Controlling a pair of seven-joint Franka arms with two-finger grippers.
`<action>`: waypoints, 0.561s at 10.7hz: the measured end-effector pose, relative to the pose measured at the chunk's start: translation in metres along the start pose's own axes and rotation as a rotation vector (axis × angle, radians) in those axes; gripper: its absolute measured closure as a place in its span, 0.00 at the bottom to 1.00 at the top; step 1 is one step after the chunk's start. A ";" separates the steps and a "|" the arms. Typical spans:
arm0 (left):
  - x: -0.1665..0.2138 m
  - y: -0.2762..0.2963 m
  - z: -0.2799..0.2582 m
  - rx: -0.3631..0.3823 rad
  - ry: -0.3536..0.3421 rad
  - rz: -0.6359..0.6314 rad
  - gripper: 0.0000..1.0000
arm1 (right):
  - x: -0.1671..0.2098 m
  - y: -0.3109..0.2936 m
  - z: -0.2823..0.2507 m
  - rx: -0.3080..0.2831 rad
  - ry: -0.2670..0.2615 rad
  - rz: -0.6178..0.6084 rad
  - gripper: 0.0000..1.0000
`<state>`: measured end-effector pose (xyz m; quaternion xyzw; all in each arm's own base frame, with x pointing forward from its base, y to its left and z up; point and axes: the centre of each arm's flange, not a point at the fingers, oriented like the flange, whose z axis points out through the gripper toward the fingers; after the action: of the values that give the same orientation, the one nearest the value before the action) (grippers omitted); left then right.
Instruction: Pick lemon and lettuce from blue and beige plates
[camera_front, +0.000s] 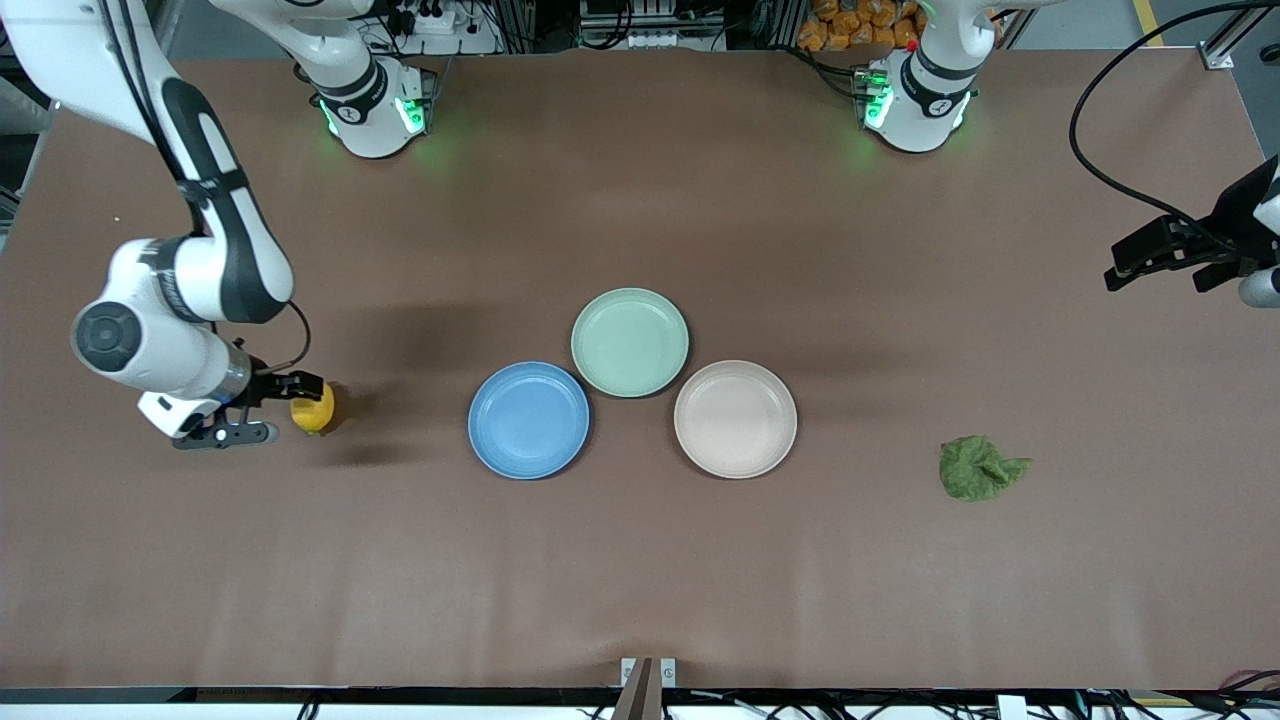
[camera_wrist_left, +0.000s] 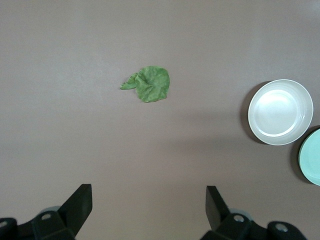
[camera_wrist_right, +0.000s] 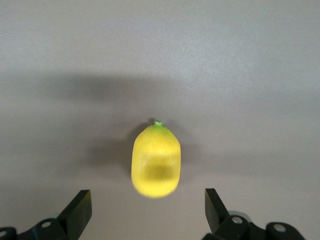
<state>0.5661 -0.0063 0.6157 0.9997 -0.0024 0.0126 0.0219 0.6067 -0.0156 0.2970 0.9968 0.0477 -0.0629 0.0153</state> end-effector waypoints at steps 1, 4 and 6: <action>0.000 0.000 0.000 0.000 0.000 0.000 0.00 | 0.000 0.001 -0.023 -0.001 -0.016 0.001 0.00; 0.000 -0.001 0.000 0.000 -0.001 -0.001 0.00 | -0.010 0.007 -0.096 -0.007 -0.017 0.050 0.00; 0.000 -0.003 0.000 0.000 -0.001 -0.004 0.00 | -0.021 0.005 -0.129 -0.011 0.010 0.126 0.00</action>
<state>0.5662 -0.0036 0.6152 0.9997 -0.0002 0.0120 0.0218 0.6025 -0.0177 0.4273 0.9980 -0.0148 -0.0565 0.0244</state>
